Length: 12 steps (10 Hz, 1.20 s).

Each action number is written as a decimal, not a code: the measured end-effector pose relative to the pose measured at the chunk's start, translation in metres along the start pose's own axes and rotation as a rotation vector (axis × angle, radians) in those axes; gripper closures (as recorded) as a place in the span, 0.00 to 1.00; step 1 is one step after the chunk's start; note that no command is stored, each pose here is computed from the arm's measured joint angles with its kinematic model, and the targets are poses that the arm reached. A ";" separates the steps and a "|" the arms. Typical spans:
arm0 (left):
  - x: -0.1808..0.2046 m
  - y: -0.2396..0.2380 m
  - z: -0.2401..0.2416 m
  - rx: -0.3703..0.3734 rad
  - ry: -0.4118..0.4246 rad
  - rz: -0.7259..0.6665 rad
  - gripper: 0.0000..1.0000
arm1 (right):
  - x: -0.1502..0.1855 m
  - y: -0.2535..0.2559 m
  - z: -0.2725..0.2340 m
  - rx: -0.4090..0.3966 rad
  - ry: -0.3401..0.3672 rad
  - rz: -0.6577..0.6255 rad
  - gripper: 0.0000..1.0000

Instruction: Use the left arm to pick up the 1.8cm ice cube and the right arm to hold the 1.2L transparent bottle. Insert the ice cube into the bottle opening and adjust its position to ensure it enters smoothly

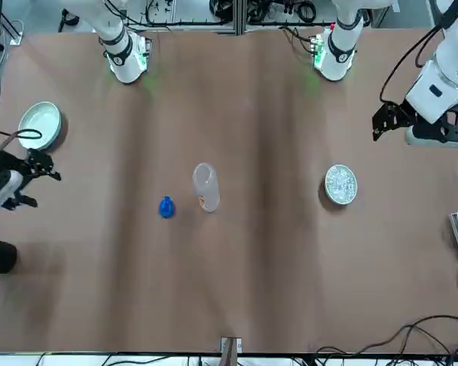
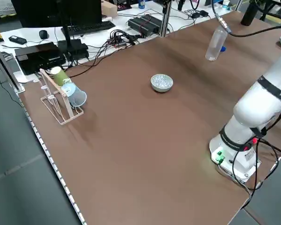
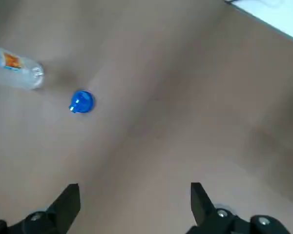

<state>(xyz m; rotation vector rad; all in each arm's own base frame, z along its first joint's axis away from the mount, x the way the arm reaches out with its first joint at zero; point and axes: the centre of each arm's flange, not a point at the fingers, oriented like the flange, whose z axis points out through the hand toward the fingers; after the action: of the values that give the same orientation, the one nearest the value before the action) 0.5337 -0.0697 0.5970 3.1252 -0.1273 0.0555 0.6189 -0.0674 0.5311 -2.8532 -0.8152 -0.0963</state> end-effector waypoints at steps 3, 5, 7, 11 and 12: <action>-0.001 -0.031 -0.002 -0.012 0.004 -0.048 0.00 | -0.023 0.004 -0.031 -0.080 -0.036 0.220 0.00; -0.001 -0.033 0.000 -0.012 -0.001 -0.052 0.00 | -0.038 0.005 -0.055 -0.143 -0.041 0.398 0.00; 0.000 -0.031 0.004 -0.012 -0.009 -0.048 0.00 | -0.044 -0.011 -0.097 -0.201 0.006 0.474 0.00; 0.001 -0.035 0.005 -0.011 -0.008 -0.055 0.00 | -0.042 -0.030 -0.118 -0.203 0.009 0.650 0.00; 0.002 -0.036 0.006 -0.011 -0.010 -0.056 0.00 | -0.042 -0.031 -0.117 -0.202 0.009 0.693 0.00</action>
<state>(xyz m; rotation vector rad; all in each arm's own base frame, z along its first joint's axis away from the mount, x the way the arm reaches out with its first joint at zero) 0.5385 -0.0341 0.5904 3.1160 -0.0398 0.0391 0.5653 -0.0850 0.6460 -3.1349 0.2269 -0.1020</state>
